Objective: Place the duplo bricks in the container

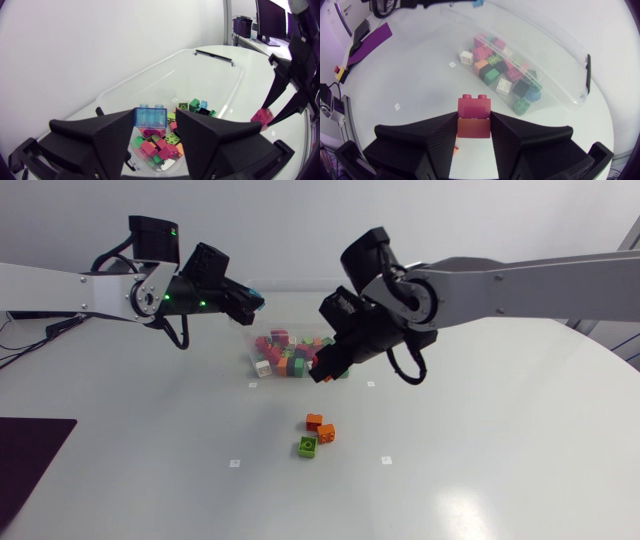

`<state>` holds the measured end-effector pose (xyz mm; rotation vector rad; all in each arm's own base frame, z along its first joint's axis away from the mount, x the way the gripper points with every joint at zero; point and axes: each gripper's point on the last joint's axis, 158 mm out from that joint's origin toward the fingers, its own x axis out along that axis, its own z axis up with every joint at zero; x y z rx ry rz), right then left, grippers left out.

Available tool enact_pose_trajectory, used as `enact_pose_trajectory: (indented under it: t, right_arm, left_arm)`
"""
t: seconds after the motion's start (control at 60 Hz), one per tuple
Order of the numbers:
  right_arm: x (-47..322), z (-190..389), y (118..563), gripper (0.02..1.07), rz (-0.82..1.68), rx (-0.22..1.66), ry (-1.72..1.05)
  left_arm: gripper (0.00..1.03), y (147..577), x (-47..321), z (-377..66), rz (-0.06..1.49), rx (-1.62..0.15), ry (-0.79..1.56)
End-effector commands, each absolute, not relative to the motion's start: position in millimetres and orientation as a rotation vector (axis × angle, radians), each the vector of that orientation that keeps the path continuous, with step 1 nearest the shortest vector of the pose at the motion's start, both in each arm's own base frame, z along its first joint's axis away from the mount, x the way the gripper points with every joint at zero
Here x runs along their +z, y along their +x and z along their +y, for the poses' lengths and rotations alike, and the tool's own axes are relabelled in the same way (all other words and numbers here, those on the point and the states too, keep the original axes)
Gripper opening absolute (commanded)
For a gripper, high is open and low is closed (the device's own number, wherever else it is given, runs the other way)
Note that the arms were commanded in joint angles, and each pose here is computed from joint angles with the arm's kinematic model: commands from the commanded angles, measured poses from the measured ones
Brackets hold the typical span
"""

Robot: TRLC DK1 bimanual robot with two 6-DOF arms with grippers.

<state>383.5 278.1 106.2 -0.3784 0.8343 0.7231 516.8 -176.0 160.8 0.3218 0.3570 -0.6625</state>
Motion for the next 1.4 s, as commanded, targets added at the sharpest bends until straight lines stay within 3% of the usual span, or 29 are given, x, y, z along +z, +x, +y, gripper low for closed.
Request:
enact_pose_trajectory:
  t: [0.0, 0.45, 0.867, 1.383]
  right_arm:
    - [119.6, 268.2, 377.8, 0.4, 0.828, 0.711, -0.351]
    - [180.1, 258.6, 409.4, 0.4, 0.701, 0.674, -0.248]
    - [194.6, 271.4, 448.1, 0.4, 0.637, 0.651, -0.194]
    - [184.1, 276.2, 505.2, 0.4, 0.598, 0.598, -0.166]
  left_arm:
    - [0.98, 521.0, 157.3, -188.8, 0.351, -0.672, 0.338]
    - [0.98, 464.7, 170.9, -182.4, 0.31, -0.713, 0.462]
    - [0.98, 371.9, 114.2, -219.8, 0.38, -1.002, 0.634]
    - [0.98, 307.5, 38.8, -253.4, 0.492, -1.251, 0.774]
